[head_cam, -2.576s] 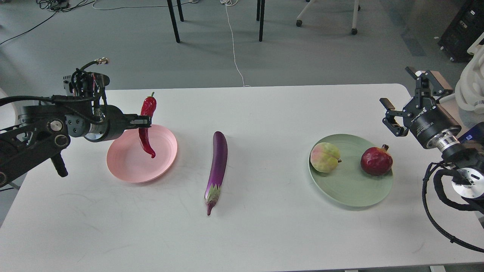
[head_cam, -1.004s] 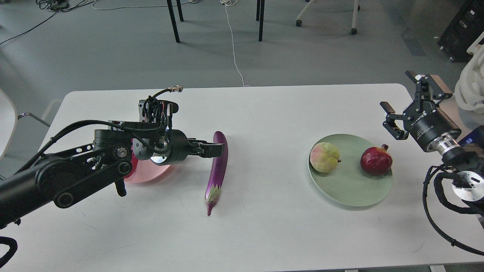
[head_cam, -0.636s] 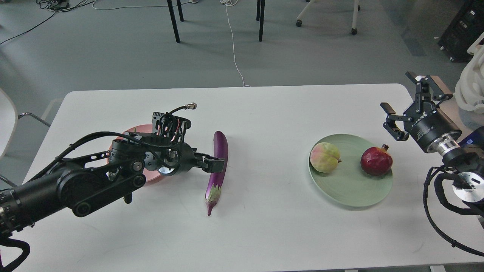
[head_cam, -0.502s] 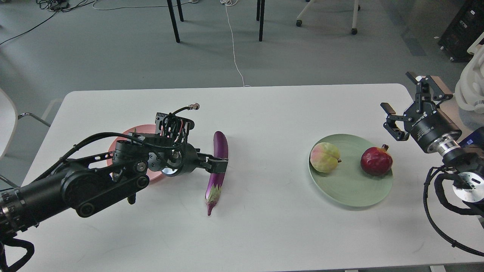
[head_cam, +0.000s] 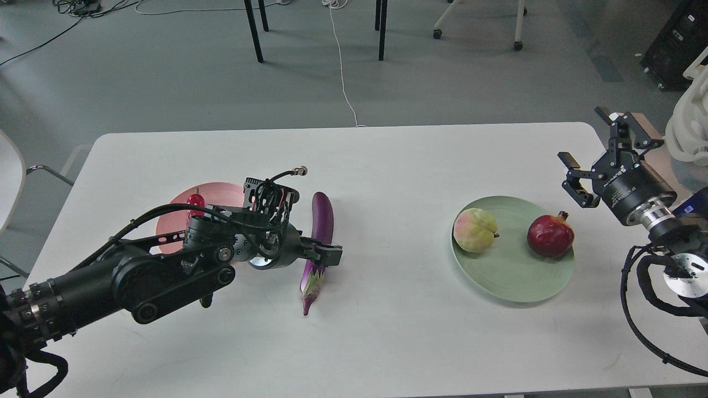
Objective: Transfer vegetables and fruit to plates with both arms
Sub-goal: 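Move the left gripper to the purple eggplant and grasp it, then place the eggplant on the pink plate beside the chili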
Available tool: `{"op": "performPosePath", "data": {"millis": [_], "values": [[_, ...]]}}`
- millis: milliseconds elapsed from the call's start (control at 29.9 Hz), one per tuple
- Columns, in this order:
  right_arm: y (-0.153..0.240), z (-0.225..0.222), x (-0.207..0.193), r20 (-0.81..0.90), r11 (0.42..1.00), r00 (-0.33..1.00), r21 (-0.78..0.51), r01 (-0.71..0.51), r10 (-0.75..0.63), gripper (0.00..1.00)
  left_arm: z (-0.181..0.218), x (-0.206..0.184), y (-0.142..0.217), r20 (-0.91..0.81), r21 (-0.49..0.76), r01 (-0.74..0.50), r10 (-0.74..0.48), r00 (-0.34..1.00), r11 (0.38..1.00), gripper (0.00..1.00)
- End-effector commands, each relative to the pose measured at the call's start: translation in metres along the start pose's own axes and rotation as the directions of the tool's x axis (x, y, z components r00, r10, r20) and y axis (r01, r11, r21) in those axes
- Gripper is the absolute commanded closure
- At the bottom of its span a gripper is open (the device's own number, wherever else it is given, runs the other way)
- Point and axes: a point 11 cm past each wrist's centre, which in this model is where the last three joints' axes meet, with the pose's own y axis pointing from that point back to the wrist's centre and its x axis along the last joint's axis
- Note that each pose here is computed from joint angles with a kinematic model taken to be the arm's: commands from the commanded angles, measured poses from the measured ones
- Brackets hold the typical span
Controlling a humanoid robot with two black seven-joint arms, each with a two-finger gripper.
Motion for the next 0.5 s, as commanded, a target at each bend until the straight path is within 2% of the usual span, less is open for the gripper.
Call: {"op": "performPosePath", "data": {"millis": [0,201,335,468], "values": [[0.000,0.000,0.000,0.000,1.000,1.000,0.000,0.000,0.000,0.02,0.003,-0.001,-0.002,-0.005,0.002,0.004,-0.004,1.000,1.000,0.29],[0.000,0.000,0.000,0.000,1.000,1.000,0.000,0.000,0.000,0.02,-0.001,0.000,-0.003,-0.009,0.021,0.004,-0.003,1.000,1.000,0.69],[0.000,0.001,0.000,0.000,1.000,1.000,-0.002,0.001,-0.001,0.02,-0.006,0.003,0.000,-0.007,0.043,-0.005,0.005,1.000,0.999,0.79],[0.000,0.001,-0.001,0.000,1.000,1.000,-0.004,0.003,-0.003,0.02,-0.014,0.015,0.010,-0.027,0.052,-0.032,0.033,0.999,0.998,0.81]]}}
